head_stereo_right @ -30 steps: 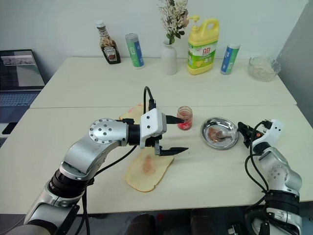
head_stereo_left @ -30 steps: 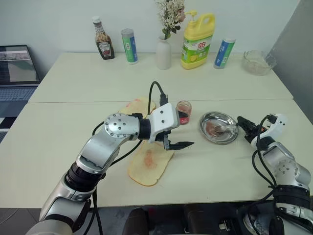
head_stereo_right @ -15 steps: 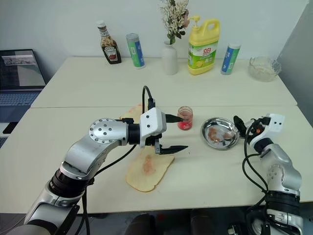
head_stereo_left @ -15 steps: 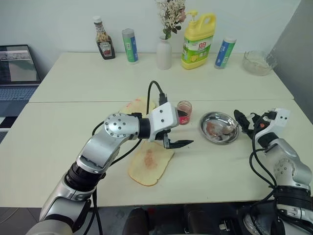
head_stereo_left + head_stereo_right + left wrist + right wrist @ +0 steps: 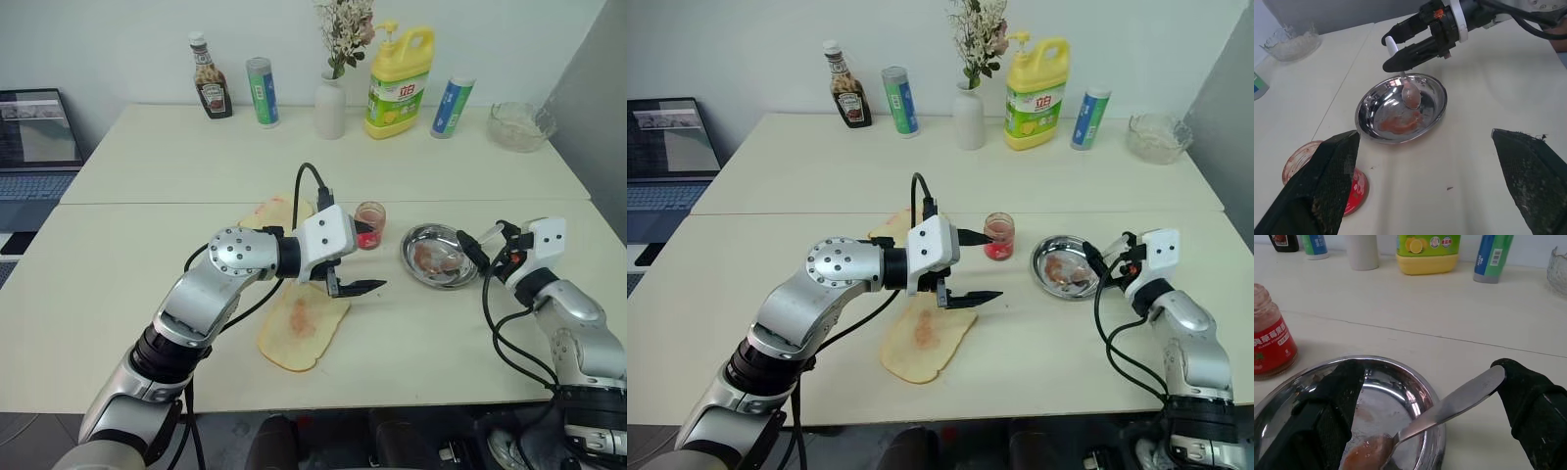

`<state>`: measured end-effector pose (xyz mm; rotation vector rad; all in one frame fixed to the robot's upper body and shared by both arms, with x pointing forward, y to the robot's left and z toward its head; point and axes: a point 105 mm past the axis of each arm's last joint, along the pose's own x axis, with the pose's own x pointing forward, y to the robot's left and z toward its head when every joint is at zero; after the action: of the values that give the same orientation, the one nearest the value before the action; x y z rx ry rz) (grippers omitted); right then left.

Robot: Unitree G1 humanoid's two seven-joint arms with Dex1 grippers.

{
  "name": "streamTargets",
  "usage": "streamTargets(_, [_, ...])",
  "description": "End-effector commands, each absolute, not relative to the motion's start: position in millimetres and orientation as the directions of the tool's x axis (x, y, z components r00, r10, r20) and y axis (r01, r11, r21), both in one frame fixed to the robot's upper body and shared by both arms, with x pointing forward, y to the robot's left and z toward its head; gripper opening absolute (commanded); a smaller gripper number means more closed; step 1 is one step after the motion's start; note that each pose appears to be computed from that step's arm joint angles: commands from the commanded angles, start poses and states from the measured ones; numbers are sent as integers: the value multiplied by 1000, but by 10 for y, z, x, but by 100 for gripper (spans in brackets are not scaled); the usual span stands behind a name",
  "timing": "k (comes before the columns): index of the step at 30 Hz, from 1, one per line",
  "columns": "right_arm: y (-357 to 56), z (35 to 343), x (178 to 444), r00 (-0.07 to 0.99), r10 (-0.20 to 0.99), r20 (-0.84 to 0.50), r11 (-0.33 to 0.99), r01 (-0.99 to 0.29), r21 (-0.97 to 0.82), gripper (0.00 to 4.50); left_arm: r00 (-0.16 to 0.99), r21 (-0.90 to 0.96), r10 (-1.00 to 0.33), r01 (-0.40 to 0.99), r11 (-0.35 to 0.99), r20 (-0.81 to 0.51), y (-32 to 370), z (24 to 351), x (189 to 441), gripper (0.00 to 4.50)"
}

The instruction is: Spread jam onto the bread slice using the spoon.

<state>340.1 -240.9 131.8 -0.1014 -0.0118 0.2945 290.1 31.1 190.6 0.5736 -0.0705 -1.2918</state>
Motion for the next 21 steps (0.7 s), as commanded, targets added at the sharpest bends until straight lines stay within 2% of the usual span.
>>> streamTargets(1, [-2354,1496,3350,945,322,50,933,-309,-184,448,296,481,-928,862,159,-224,289,2017,2868,450])
streamTargets(10, [-2423,1578,3356,953,289,95,875,-222,-430,448,298,492,-927,857,154,-229,295,2009,2875,450])
streamTargets(12, [-2445,1605,3360,956,255,143,936,-207,-284,448,298,493,-927,856,154,-229,295,2007,2877,450])
streamTargets(14, [-2488,1606,3375,966,195,167,981,-190,-46,448,299,494,-926,856,154,-229,296,2007,2878,450])
streamTargets(18, [-2432,1573,3358,970,195,146,948,-225,225,448,299,495,-926,855,154,-229,301,2006,2877,450])
streamTargets(19, [-2412,1590,3350,968,203,147,939,-235,250,448,299,495,-926,855,154,-229,302,2006,2877,450])
streamTargets(21, [-2368,1606,3332,963,232,134,948,-255,188,448,299,495,-926,855,154,-229,302,2005,2877,450])
